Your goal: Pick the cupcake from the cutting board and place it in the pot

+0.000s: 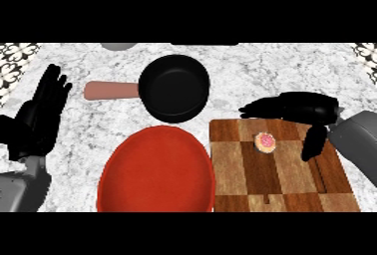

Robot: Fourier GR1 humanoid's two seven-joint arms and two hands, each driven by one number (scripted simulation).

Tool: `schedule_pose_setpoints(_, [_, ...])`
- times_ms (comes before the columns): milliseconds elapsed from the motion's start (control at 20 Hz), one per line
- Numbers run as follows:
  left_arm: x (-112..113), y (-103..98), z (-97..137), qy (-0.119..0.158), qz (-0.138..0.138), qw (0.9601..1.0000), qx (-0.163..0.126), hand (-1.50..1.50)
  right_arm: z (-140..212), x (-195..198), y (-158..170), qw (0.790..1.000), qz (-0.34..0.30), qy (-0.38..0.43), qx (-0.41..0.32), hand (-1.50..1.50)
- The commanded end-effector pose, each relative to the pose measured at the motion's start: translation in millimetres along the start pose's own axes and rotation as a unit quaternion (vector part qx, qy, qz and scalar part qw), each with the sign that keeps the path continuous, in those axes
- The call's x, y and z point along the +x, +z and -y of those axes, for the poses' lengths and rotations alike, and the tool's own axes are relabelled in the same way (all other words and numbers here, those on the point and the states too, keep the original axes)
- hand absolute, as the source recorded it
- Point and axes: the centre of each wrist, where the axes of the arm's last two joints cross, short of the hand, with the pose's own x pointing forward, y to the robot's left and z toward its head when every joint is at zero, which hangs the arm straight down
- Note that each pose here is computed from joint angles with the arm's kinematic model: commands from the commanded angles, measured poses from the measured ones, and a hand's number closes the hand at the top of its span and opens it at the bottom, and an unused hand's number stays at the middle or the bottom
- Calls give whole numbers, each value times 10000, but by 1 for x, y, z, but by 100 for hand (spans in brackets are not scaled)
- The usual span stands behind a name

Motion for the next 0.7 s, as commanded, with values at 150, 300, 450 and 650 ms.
schedule_pose_setpoints(150, [-5,4,-11,109,6,9999,2,0,-7,0,-7,9994,-236,107,222,-150])
schedule_pose_setpoints(300, [4,3,-3,-10,33,10000,58,0,-7,-13,-8,9990,-321,131,281,-150])
schedule_pose_setpoints(450, [2,-13,1,-143,13,9999,-8,0,-11,-29,0,9991,-264,96,325,-150])
schedule_pose_setpoints(650, [-7,2,-7,-8,4,10000,2,0,-29,-24,-20,9992,-230,23,332,-150])
